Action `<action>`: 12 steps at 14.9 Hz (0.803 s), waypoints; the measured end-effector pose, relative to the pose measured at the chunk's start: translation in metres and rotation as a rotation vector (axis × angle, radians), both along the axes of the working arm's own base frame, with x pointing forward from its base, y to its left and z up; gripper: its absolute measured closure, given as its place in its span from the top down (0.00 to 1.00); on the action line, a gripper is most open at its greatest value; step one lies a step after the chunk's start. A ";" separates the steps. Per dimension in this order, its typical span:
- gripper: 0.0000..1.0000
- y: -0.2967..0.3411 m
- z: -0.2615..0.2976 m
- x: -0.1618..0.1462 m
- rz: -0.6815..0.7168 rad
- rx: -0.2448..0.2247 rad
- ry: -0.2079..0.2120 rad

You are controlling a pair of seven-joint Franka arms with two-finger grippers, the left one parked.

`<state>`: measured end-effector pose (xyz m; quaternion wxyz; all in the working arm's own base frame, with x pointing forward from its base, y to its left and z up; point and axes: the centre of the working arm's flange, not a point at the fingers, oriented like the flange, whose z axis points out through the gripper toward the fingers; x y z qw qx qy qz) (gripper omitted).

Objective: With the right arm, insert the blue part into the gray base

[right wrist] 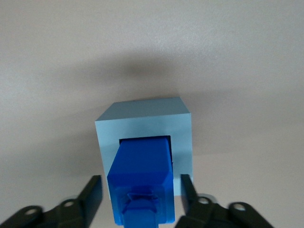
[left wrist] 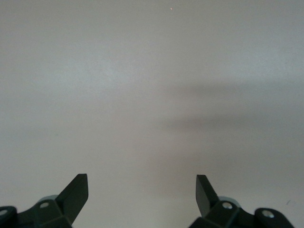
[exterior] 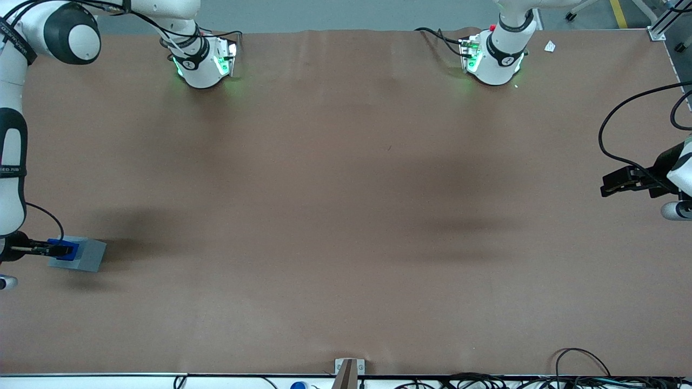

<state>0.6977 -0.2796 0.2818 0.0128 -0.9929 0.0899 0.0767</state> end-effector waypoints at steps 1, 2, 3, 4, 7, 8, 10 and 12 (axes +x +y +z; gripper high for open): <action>0.90 0.000 0.000 0.000 0.011 0.001 -0.001; 1.00 0.000 0.001 0.000 0.020 0.002 -0.002; 1.00 0.001 0.002 0.001 0.027 0.002 -0.006; 1.00 0.003 0.006 0.003 0.033 0.000 -0.014; 1.00 0.022 0.032 0.010 0.063 0.000 -0.026; 1.00 0.031 0.047 0.011 0.074 0.001 -0.024; 1.00 0.052 0.091 0.014 0.101 -0.011 -0.056; 1.00 0.077 0.144 0.012 0.129 -0.024 -0.092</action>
